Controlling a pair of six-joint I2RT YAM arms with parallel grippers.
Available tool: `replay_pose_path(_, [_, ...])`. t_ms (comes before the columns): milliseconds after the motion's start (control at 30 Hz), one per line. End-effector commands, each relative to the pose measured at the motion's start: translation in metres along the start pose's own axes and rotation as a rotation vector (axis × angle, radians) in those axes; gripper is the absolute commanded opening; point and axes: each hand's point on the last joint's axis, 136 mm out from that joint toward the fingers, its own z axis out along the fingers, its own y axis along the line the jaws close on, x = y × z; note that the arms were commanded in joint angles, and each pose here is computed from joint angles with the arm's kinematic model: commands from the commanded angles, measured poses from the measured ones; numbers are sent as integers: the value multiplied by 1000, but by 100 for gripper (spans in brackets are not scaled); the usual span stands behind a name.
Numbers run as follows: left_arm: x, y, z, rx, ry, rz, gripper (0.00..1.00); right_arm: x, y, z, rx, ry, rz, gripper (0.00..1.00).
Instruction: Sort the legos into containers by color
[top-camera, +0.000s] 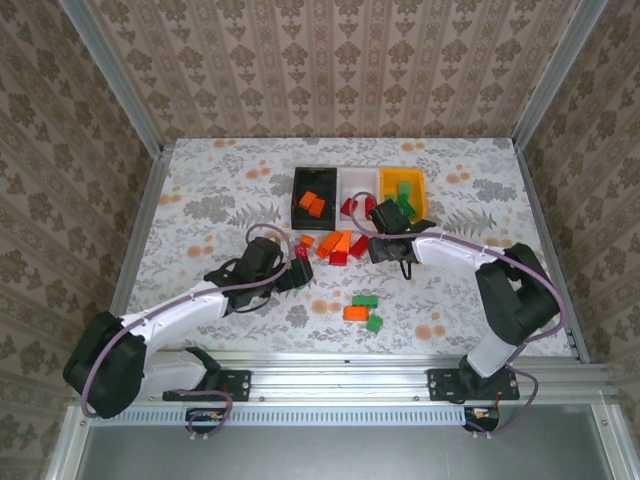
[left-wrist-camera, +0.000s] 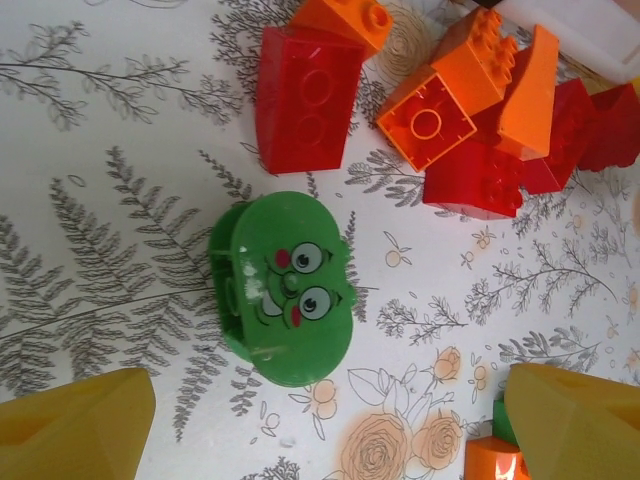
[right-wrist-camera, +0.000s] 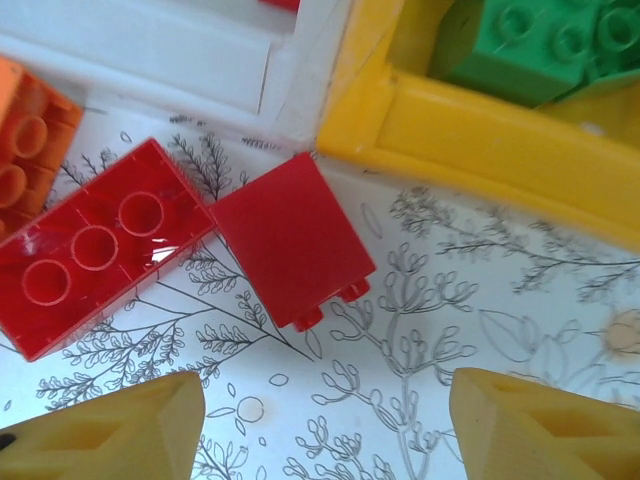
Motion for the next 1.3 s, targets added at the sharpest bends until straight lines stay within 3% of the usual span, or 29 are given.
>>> replay_pose_path(0, [-5, -16, 0, 38, -10, 29, 93, -1, 1, 19, -28, 21, 57, 69])
replay_pose_path(533, [-3, -9, -1, 4, -11, 37, 93, -29, 9, 43, -44, 35, 14, 62])
replay_pose_path(700, [-2, -7, 1, -2, -8, 34, 93, -29, 13, 42, -64, 25, 8, 50])
replay_pose_path(933, [-1, -7, 2, -2, -6, 34, 93, -23, 16, 27, -69, -3, 15, 35])
replay_pose_path(1267, [-3, -8, -3, 8, -22, 39, 93, -24, 37, -27, -97, -77, -30, 35])
